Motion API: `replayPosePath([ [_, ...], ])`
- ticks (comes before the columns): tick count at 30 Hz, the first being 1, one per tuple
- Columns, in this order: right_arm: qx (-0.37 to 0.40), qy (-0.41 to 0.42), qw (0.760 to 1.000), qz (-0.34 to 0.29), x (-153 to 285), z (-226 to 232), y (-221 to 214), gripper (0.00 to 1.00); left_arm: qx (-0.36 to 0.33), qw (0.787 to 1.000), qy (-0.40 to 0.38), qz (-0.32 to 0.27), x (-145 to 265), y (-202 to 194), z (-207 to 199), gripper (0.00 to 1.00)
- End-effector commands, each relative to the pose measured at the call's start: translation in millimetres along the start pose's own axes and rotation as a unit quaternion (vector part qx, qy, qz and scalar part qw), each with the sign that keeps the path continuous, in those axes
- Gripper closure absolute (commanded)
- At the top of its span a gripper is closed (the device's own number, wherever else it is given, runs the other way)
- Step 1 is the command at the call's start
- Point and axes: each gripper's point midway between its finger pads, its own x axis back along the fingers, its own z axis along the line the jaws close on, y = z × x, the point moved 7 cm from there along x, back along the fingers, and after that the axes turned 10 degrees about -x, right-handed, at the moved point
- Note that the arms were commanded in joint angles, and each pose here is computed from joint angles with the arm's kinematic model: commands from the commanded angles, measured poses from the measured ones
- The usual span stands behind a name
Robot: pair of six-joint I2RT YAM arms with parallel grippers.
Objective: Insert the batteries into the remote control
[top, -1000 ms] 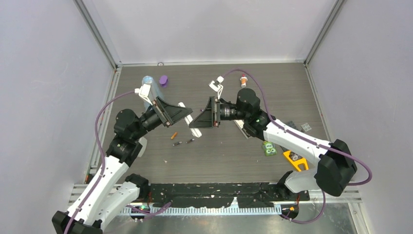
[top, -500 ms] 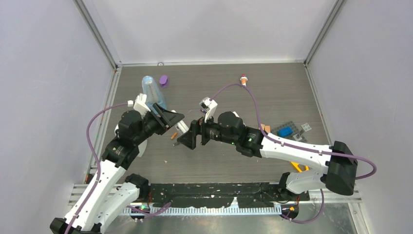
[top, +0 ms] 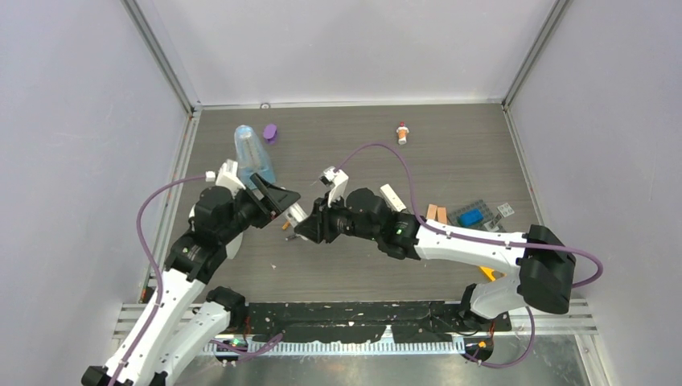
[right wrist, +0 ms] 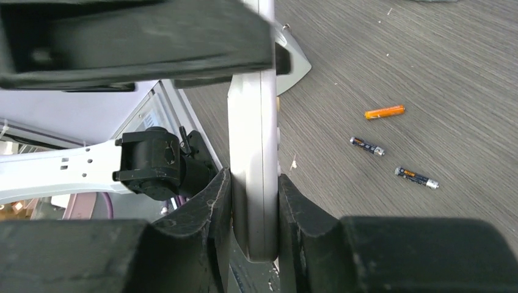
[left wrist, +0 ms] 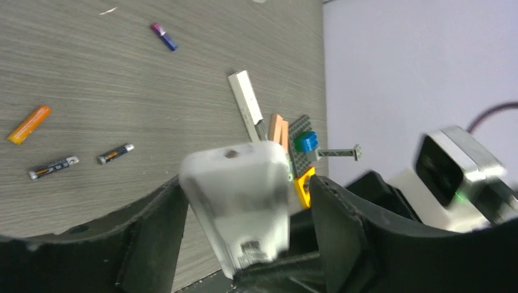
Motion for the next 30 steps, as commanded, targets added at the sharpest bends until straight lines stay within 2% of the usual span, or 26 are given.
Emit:
replayPosePath([
  [1,-0.001,0.055,0.998,-0.018,16,11,26,0.88,-0.111,0.988,-0.086,-0.067,28,19,-26,0.19],
  [3,0.014,0.101,0.995,0.003,25,16,28,0.91,-0.167,0.978,-0.095,-0.079,40,21,-28,0.12],
  [4,0.034,0.146,0.988,0.021,34,23,25,0.92,-0.196,0.973,-0.089,-0.083,47,23,-28,0.10],
  [7,0.052,0.201,0.977,0.041,50,26,29,0.94,-0.259,0.959,-0.089,-0.076,65,29,-36,0.05],
  [10,0.059,0.257,0.962,0.068,64,34,31,0.94,-0.316,0.941,-0.115,-0.027,73,27,-44,0.04],
  [13,0.072,0.296,0.948,0.094,74,42,29,0.94,-0.346,0.924,-0.159,0.028,76,21,-52,0.04],
  [19,0.091,0.299,0.942,0.120,82,42,27,0.92,-0.372,0.867,-0.314,0.111,92,2,-73,0.24],
  [24,0.091,0.299,0.941,0.130,85,37,27,0.91,-0.391,0.838,-0.354,0.136,101,-7,-71,0.32],
  [27,0.098,0.304,0.938,0.136,87,37,26,0.90,-0.393,0.829,-0.368,0.151,103,-12,-69,0.40],
  [30,0.102,0.306,0.936,0.141,89,37,25,0.89,-0.382,0.834,-0.361,0.168,99,-16,-64,0.56],
])
